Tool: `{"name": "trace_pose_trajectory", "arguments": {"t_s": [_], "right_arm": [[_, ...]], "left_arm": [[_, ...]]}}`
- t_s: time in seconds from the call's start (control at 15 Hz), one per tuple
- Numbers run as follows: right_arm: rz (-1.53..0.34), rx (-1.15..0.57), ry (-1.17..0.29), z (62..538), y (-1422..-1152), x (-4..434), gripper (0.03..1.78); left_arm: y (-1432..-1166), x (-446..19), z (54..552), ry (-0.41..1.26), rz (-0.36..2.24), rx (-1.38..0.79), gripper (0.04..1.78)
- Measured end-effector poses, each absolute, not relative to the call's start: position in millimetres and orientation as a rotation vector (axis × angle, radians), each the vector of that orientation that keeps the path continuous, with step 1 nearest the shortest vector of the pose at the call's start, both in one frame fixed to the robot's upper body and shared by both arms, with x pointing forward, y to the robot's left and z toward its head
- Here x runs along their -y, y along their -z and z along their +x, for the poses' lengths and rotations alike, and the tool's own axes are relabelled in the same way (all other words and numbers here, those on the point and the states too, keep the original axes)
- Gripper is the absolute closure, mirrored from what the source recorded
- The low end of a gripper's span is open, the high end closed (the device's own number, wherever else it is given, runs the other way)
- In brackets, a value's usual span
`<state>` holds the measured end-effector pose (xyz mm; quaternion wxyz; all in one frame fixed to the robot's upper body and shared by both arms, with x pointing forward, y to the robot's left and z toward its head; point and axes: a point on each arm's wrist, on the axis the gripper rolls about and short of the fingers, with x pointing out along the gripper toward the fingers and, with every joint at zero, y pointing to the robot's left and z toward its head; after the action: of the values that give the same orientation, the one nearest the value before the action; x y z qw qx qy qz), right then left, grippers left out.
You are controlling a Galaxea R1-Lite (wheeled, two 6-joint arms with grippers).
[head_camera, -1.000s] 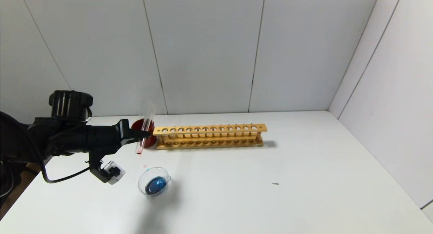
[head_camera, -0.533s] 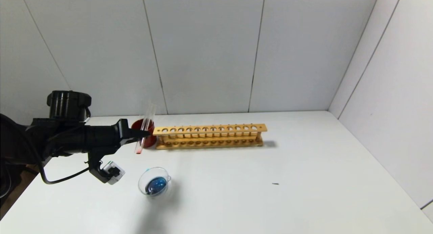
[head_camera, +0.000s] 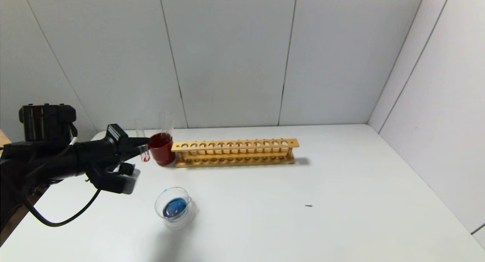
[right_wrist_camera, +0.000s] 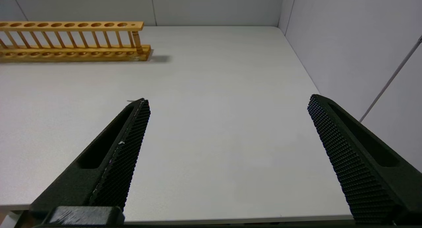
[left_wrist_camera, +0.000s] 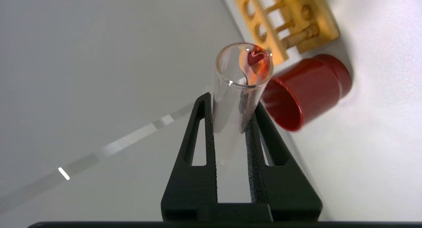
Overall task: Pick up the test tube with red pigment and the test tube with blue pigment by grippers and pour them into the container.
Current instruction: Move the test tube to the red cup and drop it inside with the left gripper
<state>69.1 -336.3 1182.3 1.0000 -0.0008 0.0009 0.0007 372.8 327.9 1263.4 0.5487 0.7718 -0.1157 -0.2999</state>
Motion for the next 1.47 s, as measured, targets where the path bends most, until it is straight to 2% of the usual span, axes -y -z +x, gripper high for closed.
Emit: {"name": "trace_pose_trajectory", "arguments": {"t_s": [0.27,0.53,0.93,1.47], "right_arm": [[-0.001,-0.002,-0.001,69,-1182,336,0.06],[-0.002,-0.002,-0.001,69,-1182,336,0.06],[-0.002,-0.002,-0.001,69,-1182,336,0.06],[-0.001,-0.002,-0.001,69,-1182,336,0.06]], "left_arm": [[-1275,-327,364,0.501,1.425,0.086,1.51],[-1287,-309,352,0.524,0.94,-0.045,1.51],[-1338,-303,356,0.485,0.293,-0.13,1.51],[-1350,-354,377,0.442,0.015,-0.145,1.51]]}}
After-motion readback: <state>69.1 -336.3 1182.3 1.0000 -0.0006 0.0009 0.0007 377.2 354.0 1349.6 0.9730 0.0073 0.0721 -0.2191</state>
